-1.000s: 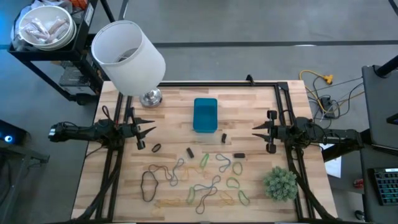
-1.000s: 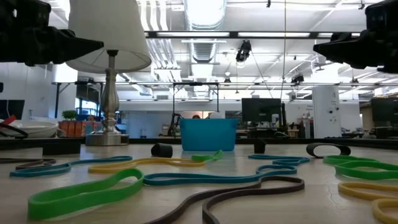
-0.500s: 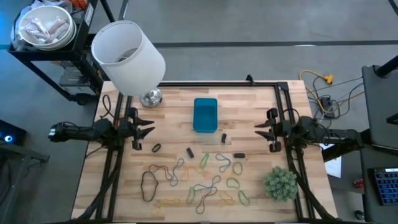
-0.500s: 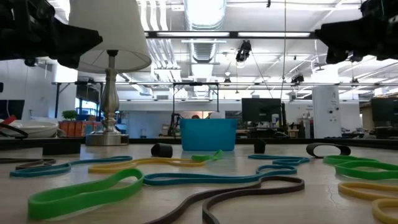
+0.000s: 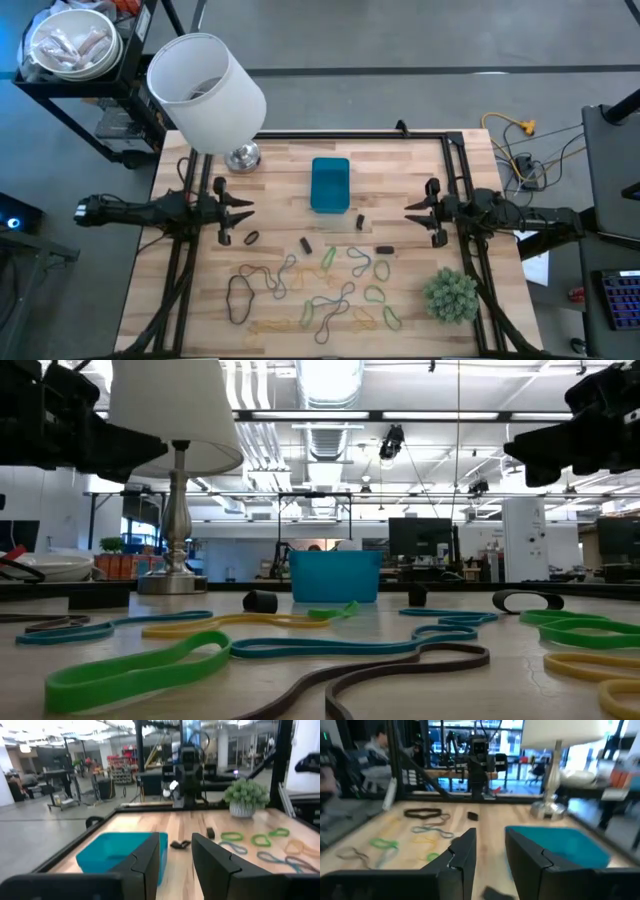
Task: Pick and place rubber bands into bin
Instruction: Put the black rubber band into the blue bin
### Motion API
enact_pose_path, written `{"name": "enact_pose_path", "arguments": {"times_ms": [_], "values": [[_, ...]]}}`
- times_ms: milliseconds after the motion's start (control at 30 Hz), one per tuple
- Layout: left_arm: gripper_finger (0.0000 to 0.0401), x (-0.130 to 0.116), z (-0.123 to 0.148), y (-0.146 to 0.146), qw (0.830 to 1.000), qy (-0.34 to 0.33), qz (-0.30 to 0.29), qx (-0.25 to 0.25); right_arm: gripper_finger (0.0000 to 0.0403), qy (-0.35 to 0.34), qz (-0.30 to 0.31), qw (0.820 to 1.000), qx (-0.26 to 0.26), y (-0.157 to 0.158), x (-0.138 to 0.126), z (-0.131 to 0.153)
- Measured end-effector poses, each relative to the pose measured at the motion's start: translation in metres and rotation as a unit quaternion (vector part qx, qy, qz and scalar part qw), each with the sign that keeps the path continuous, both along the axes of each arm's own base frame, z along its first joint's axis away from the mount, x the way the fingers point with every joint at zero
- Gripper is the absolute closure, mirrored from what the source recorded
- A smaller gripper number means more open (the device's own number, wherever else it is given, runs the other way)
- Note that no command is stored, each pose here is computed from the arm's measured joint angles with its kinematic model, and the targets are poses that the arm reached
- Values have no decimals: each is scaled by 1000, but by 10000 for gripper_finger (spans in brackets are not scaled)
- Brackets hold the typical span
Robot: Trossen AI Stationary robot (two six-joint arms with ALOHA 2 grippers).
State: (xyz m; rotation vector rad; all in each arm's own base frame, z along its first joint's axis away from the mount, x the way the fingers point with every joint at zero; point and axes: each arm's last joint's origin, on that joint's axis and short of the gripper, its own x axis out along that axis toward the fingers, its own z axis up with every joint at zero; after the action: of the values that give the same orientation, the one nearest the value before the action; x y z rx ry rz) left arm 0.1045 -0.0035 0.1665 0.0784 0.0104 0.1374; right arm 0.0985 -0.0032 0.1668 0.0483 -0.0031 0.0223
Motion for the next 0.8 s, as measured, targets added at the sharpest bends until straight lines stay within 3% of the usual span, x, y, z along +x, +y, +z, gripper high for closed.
{"name": "enact_pose_path", "arguments": {"times_ms": [67,233,367,533,800], "values": [[303,1,-2,0,1000,11,0,1,305,6,0,1000,13,0,1,-1],[303,5,-6,0,999,37,0,7,305,-50,1,997,-65,0,4,10],[303,6,-8,0,998,50,14,35,305,-57,24,998,22,1,6,13],[303,8,-11,2,995,69,41,51,305,3,54,997,45,5,16,3],[303,11,-8,1,993,77,39,79,305,-52,41,993,-102,10,32,25]]}}
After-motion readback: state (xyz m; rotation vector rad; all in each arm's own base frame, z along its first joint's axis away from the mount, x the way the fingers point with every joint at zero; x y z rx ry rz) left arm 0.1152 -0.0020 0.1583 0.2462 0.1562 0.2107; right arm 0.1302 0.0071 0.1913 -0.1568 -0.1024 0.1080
